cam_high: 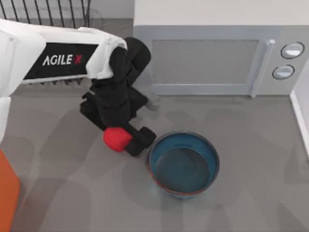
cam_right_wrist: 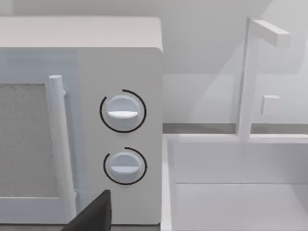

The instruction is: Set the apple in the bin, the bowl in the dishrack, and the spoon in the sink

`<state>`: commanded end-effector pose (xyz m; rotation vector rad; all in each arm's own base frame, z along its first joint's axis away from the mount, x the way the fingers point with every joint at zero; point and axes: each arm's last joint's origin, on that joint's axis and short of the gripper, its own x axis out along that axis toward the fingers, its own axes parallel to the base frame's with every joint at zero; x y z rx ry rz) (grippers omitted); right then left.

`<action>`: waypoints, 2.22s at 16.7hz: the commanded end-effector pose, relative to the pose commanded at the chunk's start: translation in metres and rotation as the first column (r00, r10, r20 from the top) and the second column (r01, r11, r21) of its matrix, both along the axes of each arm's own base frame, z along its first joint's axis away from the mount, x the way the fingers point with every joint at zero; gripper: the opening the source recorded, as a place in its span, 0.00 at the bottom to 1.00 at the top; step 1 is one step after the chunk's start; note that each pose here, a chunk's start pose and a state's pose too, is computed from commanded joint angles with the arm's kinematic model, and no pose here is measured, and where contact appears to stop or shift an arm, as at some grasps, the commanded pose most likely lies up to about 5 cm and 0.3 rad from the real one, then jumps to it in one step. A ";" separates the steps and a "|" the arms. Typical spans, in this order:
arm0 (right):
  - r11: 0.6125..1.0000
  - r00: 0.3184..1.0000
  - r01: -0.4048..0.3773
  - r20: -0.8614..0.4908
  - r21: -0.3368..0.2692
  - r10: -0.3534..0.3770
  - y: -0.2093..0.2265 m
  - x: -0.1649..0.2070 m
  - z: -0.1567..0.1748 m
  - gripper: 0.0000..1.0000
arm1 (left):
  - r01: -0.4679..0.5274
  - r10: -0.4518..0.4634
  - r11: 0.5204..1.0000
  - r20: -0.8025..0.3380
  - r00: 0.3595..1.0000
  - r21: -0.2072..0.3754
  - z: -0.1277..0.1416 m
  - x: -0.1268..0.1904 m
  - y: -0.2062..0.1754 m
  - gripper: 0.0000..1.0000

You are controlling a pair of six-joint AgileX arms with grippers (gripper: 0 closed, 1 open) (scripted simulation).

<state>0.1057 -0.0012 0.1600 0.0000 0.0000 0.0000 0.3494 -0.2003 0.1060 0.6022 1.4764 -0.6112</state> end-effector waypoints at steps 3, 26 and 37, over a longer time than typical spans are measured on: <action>1.000 1.000 0.000 0.000 0.000 0.000 0.000 0.000 0.000 1.00 | 0.000 0.000 1.000 0.000 1.000 0.000 0.000 0.000 0.000 0.32; 1.000 1.000 0.000 0.000 0.000 0.000 0.000 0.000 0.000 1.00 | -0.002 0.002 1.000 0.005 1.000 -0.005 0.099 0.001 0.000 0.00; 1.000 1.000 0.000 0.000 0.000 0.000 0.000 0.000 0.000 1.00 | 0.068 -0.068 0.998 0.006 0.998 -0.005 0.119 0.003 0.039 0.00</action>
